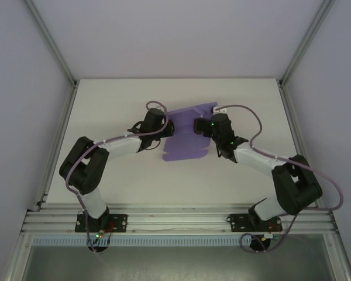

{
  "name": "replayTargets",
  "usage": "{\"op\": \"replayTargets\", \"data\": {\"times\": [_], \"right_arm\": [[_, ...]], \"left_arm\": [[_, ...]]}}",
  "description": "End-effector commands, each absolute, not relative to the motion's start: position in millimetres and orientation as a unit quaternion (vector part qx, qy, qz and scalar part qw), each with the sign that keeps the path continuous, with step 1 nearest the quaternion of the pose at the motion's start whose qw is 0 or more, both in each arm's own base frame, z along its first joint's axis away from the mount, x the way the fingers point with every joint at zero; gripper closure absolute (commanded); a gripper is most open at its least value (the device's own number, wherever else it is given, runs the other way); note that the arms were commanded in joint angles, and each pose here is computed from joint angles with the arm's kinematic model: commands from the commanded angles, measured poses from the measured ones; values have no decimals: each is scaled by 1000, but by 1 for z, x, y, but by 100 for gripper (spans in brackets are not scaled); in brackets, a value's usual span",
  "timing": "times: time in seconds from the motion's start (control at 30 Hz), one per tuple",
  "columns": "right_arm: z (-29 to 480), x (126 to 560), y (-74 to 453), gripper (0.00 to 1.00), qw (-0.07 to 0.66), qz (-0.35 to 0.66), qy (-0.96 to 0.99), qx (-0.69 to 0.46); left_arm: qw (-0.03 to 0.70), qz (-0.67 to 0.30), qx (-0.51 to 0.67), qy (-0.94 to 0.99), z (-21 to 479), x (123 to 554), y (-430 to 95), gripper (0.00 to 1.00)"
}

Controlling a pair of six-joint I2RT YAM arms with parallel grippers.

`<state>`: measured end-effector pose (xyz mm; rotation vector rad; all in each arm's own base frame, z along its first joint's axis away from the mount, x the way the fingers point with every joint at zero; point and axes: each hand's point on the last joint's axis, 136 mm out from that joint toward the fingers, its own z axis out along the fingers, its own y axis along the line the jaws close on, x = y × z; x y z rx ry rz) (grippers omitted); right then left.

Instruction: Assemble paper box

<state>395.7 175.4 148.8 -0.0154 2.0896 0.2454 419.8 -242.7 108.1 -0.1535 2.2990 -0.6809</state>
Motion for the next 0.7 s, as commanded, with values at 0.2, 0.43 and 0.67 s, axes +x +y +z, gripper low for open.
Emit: {"op": "replayTargets", "data": {"times": [0.2, 0.43, 0.67], "right_arm": [[129, 391, 154, 0, 481, 2, 877, 0], [162, 373, 149, 0, 507, 21, 861, -32], [208, 349, 132, 0, 512, 111, 848, -82]], "left_arm": [[382, -288, -41, 877, 132, 428, -257, 100], [377, -268, -40, 886, 124, 426, -249, 100], [369, -255, 4, 894, 122, 416, -247, 100]]}}
